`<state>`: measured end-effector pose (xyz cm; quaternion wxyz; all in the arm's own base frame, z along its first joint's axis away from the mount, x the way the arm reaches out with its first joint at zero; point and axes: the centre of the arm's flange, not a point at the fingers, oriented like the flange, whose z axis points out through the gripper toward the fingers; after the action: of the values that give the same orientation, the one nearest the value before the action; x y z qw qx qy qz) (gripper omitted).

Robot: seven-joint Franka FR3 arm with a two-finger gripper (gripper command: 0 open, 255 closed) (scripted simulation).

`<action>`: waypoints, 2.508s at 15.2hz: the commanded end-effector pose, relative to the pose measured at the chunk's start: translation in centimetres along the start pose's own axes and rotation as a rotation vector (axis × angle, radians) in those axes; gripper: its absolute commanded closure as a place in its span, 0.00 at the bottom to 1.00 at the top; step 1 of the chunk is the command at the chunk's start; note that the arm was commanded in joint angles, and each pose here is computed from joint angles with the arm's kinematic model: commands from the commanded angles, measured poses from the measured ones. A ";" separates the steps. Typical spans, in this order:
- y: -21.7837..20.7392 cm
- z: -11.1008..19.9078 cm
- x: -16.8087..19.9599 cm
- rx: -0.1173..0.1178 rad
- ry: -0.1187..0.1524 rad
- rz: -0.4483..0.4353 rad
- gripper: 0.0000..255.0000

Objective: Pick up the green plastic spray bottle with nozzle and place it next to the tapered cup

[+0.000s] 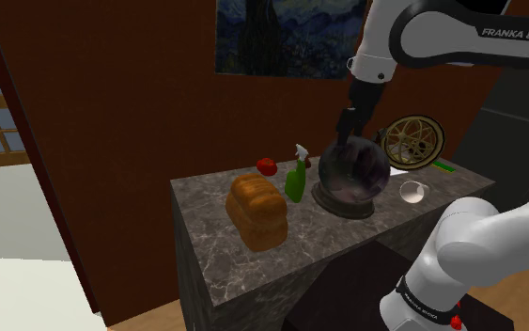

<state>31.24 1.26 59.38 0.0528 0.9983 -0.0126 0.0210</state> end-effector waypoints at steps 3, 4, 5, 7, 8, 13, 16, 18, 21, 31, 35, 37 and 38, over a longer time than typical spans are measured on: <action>1.1 1.3 2.2 0.010 -0.008 0.030 0.00; 1.7 2.0 3.3 0.015 -0.012 0.044 0.00; 2.2 2.7 4.4 0.020 -0.016 0.059 0.00; 3.4 4.0 6.5 0.030 -0.024 0.089 0.00; 4.0 4.7 7.5 0.035 -0.028 0.103 0.00; 7.3 8.3 12.6 0.061 -0.048 0.177 0.00; 9.3 10.6 15.5 0.076 -0.060 0.221 0.00; 10.8 12.1 17.3 0.086 -0.068 0.251 0.00; 13.0 14.5 20.0 0.101 -0.080 0.295 0.00; 13.5 19.5 20.8 0.108 -0.085 0.315 0.00; 13.5 19.5 20.8 0.108 -0.085 0.315 0.00; 13.5 19.5 20.8 0.108 -0.085 0.315 0.00; 13.5 19.5 20.8 0.108 -0.085 0.315 0.00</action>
<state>52.47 -14.73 42.32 -0.0053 0.9854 -0.1699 -0.0128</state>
